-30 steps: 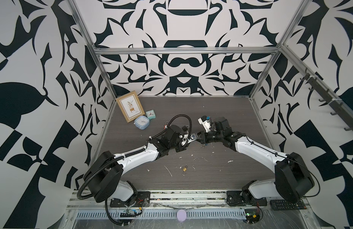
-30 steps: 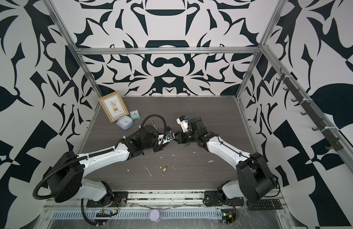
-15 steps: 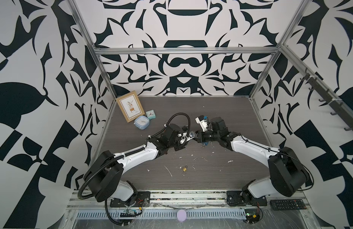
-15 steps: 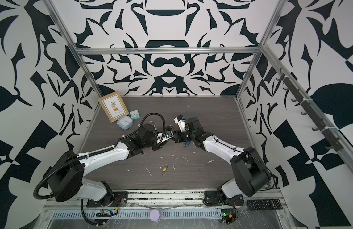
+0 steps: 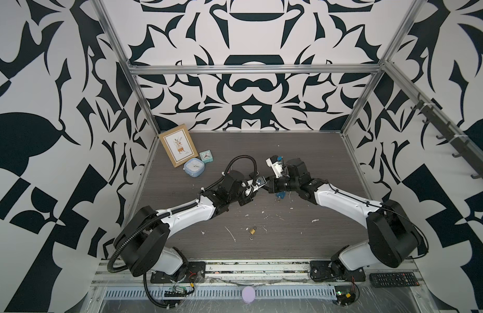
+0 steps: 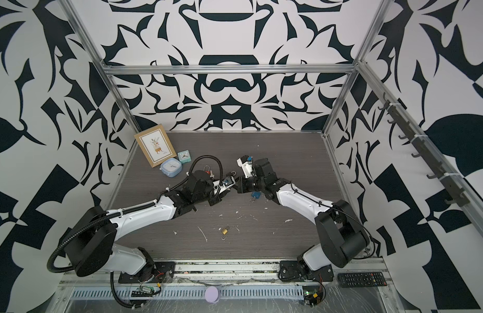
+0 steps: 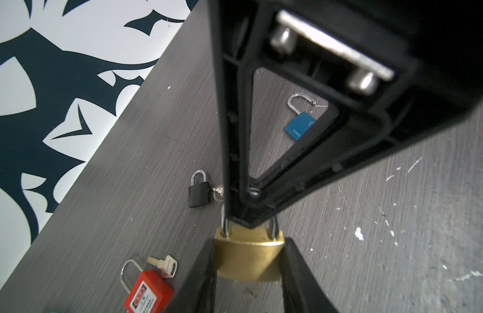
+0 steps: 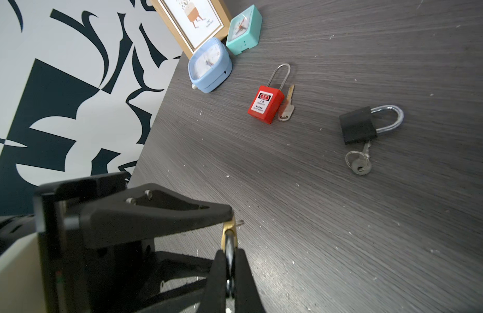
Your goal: Lock with the key
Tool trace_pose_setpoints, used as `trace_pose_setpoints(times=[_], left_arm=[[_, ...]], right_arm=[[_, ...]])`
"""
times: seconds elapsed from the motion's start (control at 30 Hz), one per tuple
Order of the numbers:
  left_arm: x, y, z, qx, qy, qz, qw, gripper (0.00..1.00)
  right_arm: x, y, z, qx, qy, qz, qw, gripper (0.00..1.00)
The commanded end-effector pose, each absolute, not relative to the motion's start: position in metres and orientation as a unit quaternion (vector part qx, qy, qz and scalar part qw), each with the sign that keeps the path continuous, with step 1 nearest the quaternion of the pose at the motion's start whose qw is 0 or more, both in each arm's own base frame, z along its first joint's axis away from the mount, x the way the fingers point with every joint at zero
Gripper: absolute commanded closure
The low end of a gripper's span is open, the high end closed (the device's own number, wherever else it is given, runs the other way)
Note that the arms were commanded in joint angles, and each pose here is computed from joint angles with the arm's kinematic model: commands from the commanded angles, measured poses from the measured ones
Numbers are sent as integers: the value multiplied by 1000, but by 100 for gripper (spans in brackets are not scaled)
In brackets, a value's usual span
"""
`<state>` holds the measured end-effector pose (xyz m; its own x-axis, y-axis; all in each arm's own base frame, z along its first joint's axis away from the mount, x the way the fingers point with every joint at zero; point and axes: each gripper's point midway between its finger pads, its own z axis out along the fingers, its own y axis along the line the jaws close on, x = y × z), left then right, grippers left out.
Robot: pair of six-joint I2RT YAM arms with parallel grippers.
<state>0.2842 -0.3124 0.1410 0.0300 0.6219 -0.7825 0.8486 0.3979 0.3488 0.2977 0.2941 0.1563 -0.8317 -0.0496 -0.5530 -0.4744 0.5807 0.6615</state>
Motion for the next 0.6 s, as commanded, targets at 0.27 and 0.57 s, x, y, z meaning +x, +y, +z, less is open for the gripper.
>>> trace_pose_setpoints(times=[0.27,0.57], left_arm=[[283,-293,185,388,705,-165,570,100],[283,-281,200,285,750,-220,555,100]], right_arm=[[311,279,208,-139,857,408,282,74],[309,238,253,-131,826,367,408,49]])
